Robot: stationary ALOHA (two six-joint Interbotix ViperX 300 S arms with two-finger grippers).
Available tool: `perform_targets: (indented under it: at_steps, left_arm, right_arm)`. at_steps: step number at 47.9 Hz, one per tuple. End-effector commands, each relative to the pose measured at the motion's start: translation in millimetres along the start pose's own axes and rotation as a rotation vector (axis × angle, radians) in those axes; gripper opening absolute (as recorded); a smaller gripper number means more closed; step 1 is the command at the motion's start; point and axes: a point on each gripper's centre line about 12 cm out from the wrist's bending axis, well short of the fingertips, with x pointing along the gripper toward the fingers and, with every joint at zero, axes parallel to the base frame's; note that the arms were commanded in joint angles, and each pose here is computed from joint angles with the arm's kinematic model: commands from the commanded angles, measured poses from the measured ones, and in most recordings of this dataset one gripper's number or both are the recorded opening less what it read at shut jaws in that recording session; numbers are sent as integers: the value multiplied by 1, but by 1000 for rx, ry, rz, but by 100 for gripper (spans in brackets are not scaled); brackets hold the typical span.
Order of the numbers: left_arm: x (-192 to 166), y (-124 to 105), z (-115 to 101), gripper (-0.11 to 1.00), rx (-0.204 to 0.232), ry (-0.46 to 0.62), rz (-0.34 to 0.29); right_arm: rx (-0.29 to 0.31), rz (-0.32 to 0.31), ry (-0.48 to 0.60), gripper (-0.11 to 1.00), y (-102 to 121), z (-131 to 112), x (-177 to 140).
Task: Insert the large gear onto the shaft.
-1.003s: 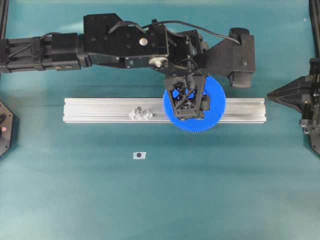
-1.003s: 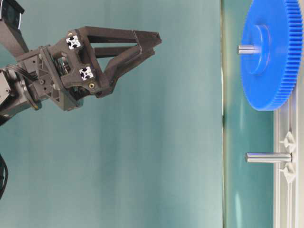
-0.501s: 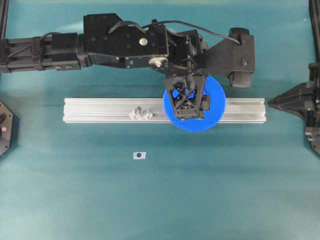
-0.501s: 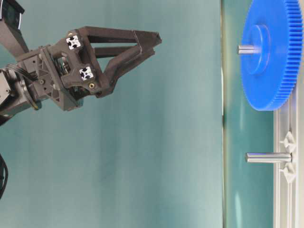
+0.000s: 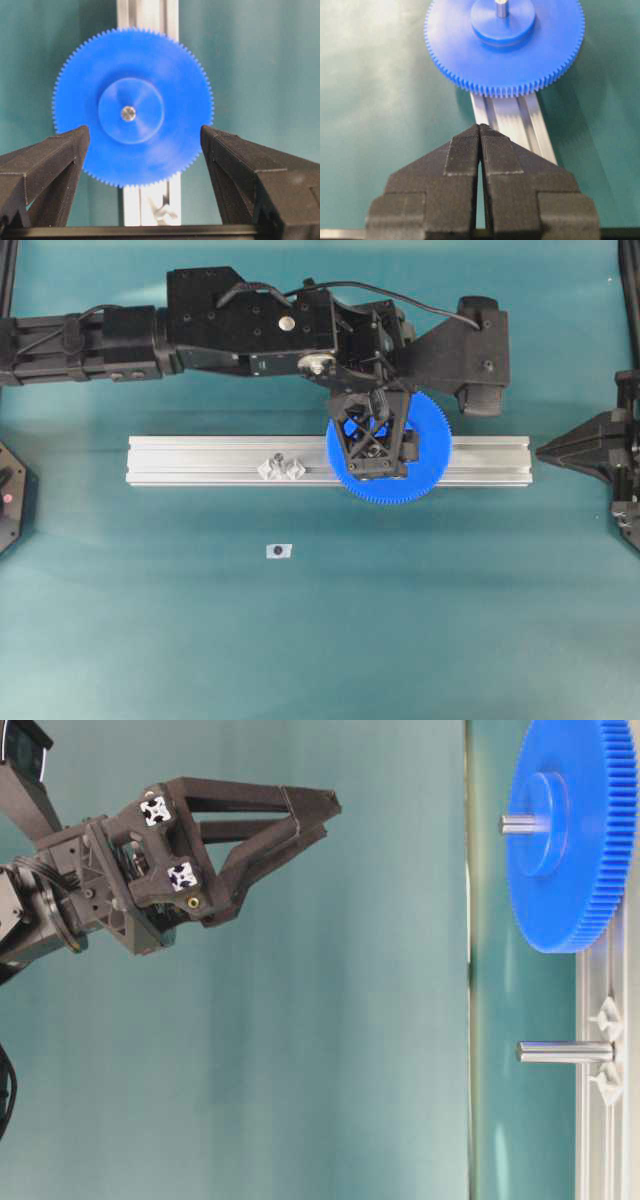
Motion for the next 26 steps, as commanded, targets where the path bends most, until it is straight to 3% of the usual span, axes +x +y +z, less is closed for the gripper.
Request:
perform_targets:
  at_steps: [1,13,26]
  left_arm:
    - [-24,-1,9,85,4,-58,6]
    - [-23,-1,8,85,7,-47,5]
    - [-20,-2,8,85,11,-43,3]
  right_arm:
    - [-8,3,-6,3,1,5,0]
    - [-7,15,-78,3,3,15,-4]
    - [-8,16,-86,3,3,15,-4]
